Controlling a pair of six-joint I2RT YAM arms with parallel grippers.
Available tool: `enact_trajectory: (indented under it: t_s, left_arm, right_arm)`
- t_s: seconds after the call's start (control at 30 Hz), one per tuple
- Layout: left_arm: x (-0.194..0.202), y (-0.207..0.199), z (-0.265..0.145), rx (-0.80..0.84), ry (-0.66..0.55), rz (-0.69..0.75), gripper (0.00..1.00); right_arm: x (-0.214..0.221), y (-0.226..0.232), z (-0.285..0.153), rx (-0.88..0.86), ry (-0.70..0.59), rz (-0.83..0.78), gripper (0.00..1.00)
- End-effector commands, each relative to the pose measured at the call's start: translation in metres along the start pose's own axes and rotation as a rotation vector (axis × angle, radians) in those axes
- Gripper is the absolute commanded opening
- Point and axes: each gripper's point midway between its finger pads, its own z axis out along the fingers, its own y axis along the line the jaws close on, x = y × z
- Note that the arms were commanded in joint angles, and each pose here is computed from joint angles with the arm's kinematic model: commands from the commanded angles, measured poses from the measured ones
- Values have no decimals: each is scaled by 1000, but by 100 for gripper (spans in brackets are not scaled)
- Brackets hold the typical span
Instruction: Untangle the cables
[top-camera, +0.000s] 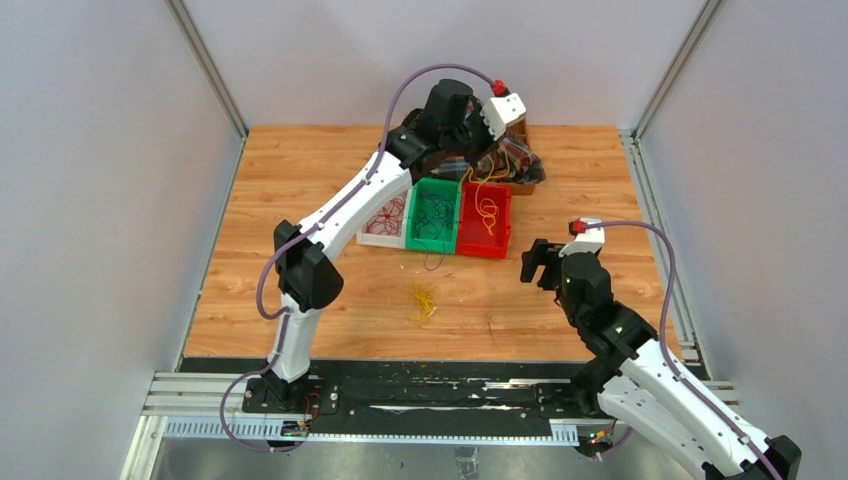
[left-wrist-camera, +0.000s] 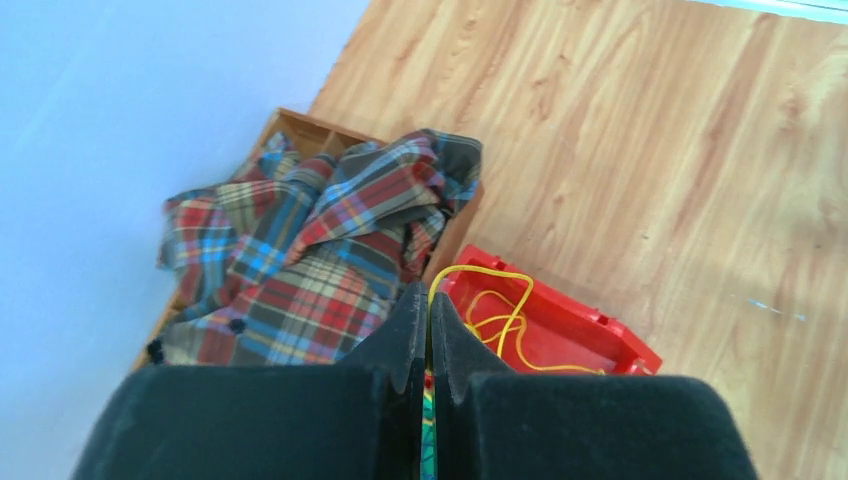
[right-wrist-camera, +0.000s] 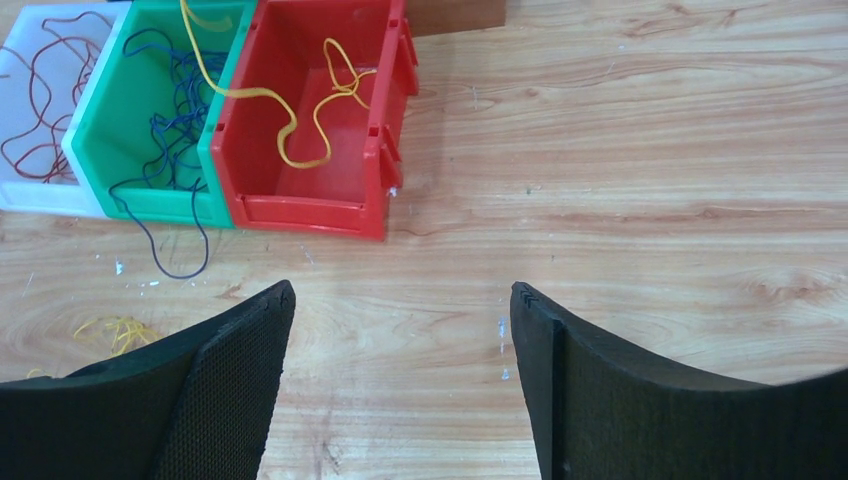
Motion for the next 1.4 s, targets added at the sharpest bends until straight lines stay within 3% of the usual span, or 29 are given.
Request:
enact_trajectory:
  t_s: [0.0,0.27,0.6,1.03,1.2,1.23,1.37]
  left_arm:
    - [0,-21,22,86,-65,-76,0]
    - [13,-33,43,132,-70,-148,0]
    - [103,-23,63,-3,132,-34,0]
    - [151,-37,80,1,250,23,1]
    - [173,-53,87,68,343,68,21]
    - [175,-54,87,77,357,65,30]
    - [163,-45,84,70,374,84,47]
  right_arm:
    - [-17,-13,-2,62,-51,38,78]
    - [-14,-20,-2,83,-55,49,78]
    - [-12,-24,-4,89,-61,61,77]
    - [-12,-20,-1,81,-47,73,77]
    - [-14,-18,0,73,-40,69,77]
    - [-15,-18,0,73,-42,67,77]
    - [-21,-17,-1,66,-52,65,77]
